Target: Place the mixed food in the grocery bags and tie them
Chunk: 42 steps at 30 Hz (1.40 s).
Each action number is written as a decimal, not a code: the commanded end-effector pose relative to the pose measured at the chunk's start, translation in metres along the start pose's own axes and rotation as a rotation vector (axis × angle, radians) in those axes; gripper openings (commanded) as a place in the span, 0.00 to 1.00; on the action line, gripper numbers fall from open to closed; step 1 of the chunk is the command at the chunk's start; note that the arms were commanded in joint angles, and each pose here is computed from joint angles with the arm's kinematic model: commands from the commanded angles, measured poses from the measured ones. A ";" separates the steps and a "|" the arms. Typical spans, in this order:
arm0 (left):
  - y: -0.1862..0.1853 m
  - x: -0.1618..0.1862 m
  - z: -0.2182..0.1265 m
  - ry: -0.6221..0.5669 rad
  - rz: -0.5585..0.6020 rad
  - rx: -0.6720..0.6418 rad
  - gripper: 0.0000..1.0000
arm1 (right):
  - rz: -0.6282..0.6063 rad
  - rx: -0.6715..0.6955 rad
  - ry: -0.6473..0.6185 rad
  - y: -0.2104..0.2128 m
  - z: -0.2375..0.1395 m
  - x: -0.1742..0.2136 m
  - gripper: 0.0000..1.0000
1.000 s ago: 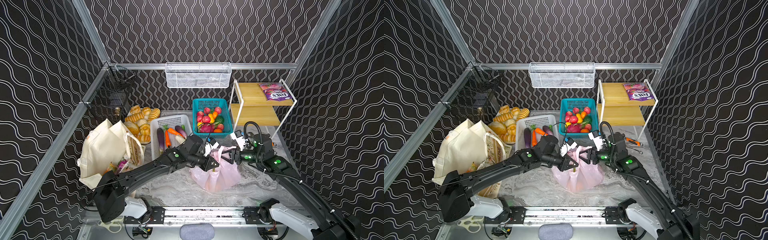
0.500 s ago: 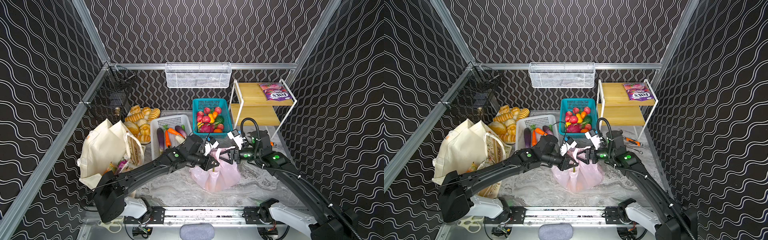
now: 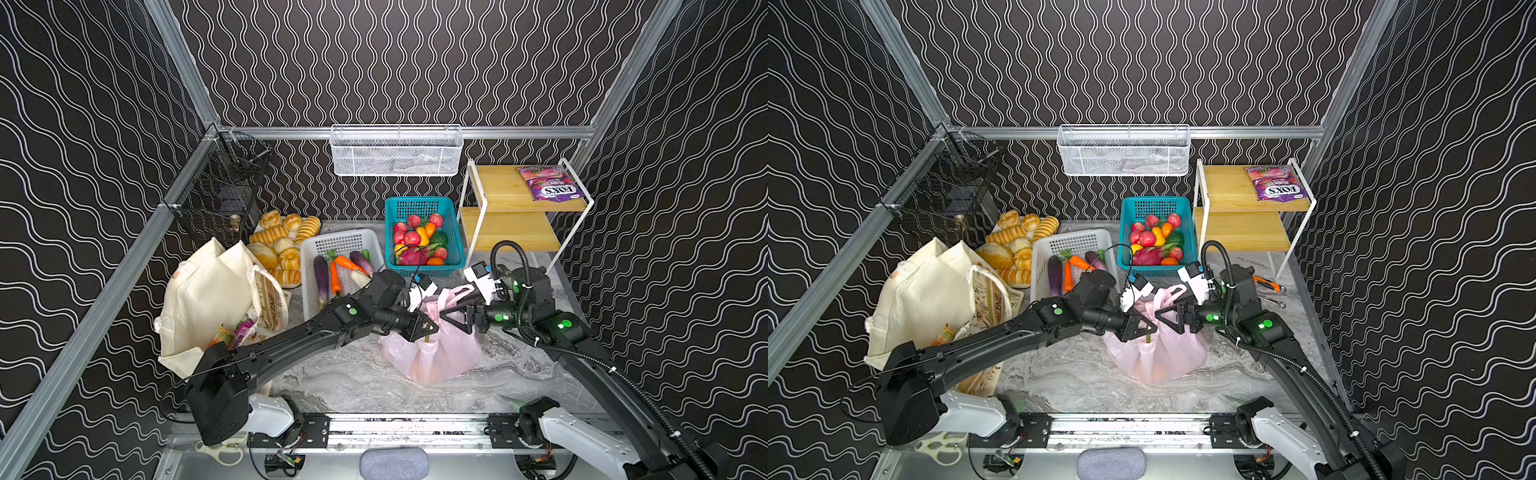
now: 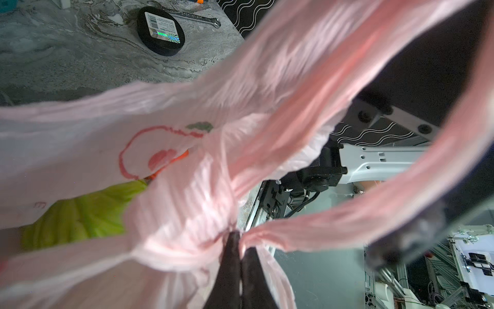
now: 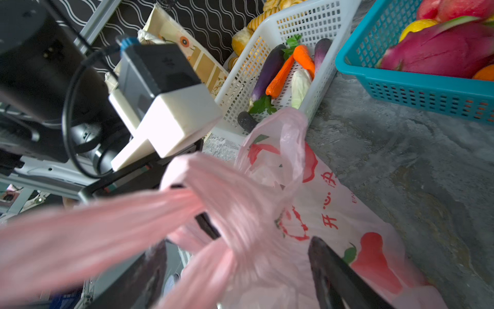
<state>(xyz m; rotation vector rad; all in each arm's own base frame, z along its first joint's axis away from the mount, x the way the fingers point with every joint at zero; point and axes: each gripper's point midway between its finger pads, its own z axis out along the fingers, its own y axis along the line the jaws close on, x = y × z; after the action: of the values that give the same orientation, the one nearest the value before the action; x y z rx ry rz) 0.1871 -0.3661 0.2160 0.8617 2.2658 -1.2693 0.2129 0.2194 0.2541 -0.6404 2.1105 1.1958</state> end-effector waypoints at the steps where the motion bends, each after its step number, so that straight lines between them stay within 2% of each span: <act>1: -0.006 -0.006 -0.003 -0.023 0.028 0.023 0.00 | -0.028 -0.098 0.031 0.013 0.002 0.005 0.86; 5: -0.015 -0.006 -0.003 -0.004 0.047 0.066 0.00 | -0.007 -0.075 -0.002 0.003 0.010 -0.007 0.88; 8: -0.018 -0.005 -0.003 0.005 0.064 0.080 0.00 | -0.002 -0.076 -0.033 -0.003 0.017 -0.016 0.80; 11: -0.010 -0.002 -0.004 0.021 0.066 0.029 0.00 | -0.001 -0.087 -0.030 -0.004 0.021 -0.020 0.51; 14: -0.011 -0.007 -0.008 0.003 0.084 0.014 0.06 | -0.009 -0.069 -0.031 -0.007 0.021 -0.021 0.25; 16: -0.020 -0.014 -0.013 -0.018 0.115 0.037 0.18 | -0.020 -0.051 -0.047 -0.009 0.021 -0.022 0.11; 18: -0.031 -0.019 -0.020 -0.032 0.159 0.067 0.35 | -0.035 -0.048 -0.073 -0.009 0.019 -0.024 0.05; 20: -0.036 -0.021 -0.027 -0.029 0.199 0.065 0.46 | -0.052 -0.053 -0.093 -0.007 0.018 -0.026 0.03; 23: -0.043 -0.024 -0.038 -0.023 0.263 0.047 0.54 | -0.074 -0.054 -0.105 -0.006 0.017 -0.028 0.03; 25: -0.038 -0.027 -0.046 -0.018 0.297 -0.017 0.59 | -0.086 -0.062 -0.105 -0.005 0.017 -0.027 0.03; 27: -0.017 -0.031 -0.052 -0.011 0.334 -0.148 0.65 | -0.094 -0.071 -0.107 -0.003 0.016 -0.027 0.03; 30: 0.006 -0.037 -0.052 0.027 0.396 -0.246 0.74 | -0.095 -0.084 -0.107 0.000 0.016 -0.027 0.03; 33: 0.014 -0.040 -0.038 0.119 0.453 -0.238 0.77 | -0.095 -0.089 -0.106 0.001 0.015 -0.027 0.04; 35: 0.011 -0.038 -0.027 0.179 0.472 -0.182 0.80 | -0.090 -0.091 -0.106 0.000 0.016 -0.026 0.04; 37: 0.012 -0.034 -0.017 0.227 0.475 -0.144 0.88 | -0.086 -0.091 -0.104 0.000 0.016 -0.026 0.04; 42: 0.013 -0.019 -0.011 0.317 0.492 -0.093 0.88 | -0.083 -0.086 -0.105 0.000 0.016 -0.027 0.05</act>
<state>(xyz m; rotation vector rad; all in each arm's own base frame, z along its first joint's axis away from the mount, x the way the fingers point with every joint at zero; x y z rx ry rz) 0.2268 -0.3658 0.2308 1.4338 2.1217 -0.8158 0.2351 0.2340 0.2584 -0.6639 1.9799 1.2441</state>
